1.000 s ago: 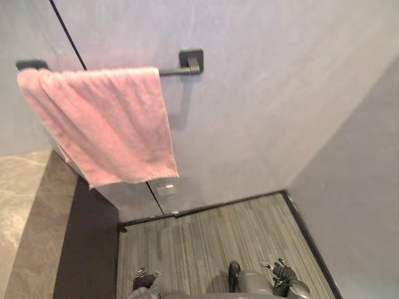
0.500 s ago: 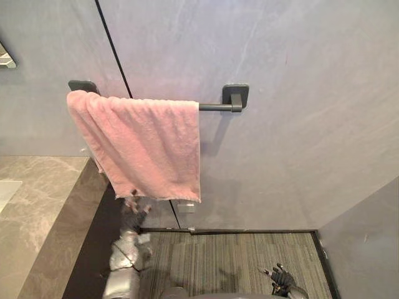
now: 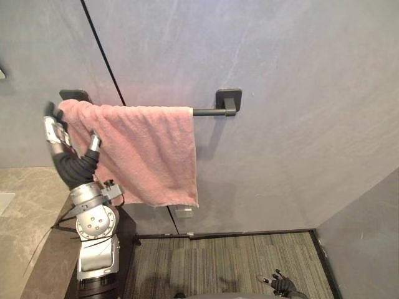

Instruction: Organize washtable

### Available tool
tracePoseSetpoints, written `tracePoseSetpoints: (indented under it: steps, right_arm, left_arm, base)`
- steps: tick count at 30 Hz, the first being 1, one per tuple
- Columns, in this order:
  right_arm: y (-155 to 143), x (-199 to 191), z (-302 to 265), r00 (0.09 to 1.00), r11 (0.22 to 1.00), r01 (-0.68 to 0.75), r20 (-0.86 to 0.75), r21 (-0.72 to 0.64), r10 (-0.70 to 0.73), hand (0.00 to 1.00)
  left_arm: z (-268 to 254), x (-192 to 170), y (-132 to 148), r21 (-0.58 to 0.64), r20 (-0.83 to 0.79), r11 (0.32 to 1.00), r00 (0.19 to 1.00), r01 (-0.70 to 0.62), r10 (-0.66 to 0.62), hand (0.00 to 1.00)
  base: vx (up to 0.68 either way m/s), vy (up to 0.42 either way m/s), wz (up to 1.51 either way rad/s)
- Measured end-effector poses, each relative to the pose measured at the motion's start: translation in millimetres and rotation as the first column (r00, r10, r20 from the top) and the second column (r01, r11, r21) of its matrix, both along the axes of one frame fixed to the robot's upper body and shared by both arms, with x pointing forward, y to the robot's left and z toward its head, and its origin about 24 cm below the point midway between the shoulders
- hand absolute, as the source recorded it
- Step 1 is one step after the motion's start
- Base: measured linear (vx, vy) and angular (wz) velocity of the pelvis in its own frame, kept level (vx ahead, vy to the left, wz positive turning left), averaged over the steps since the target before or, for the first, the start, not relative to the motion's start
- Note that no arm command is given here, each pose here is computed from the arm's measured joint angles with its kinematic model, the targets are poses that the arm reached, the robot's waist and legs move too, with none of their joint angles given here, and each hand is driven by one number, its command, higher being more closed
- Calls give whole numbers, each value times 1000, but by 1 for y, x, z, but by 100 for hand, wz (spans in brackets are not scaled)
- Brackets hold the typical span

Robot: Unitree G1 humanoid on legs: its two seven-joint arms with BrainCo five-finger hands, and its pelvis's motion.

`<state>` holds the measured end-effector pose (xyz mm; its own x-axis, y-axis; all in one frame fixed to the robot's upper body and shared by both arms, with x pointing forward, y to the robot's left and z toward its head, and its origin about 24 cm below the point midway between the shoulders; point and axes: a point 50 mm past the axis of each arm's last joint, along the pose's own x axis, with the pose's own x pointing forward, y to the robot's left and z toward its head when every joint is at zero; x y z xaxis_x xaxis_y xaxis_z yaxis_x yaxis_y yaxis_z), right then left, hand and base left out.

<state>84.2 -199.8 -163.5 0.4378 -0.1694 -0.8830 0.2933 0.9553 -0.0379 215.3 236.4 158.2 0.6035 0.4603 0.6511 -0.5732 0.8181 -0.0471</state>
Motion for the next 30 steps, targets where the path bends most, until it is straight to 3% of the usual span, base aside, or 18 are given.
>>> tracePoseSetpoints:
  steps: [6,17,23,30]
  right_arm:
    - [-1,-2,-1,1000,1000,1,-9,-4,-1,0]
    - [0,-3,-1,1000,1000,-24,-15,-17,24,0]
    - [-2,-3,-1,999,999,-33,-20,-15,33,0]
    - [-2,-2,1,997,997,-81,-17,-6,81,0]
  left_arm:
    - [-7,-11,7,-144,40,978,986,-153,160,0]
    - [-11,-24,27,-170,16,947,960,-272,279,0]
    - [-33,0,69,-37,-217,965,945,-259,245,0]
    - [-31,19,118,-21,-351,979,918,-203,183,0]
  base:
    - [-56,-9,-2]
    - [-3,-1,0]
    - [0,0,0]
    - [7,-2,2]
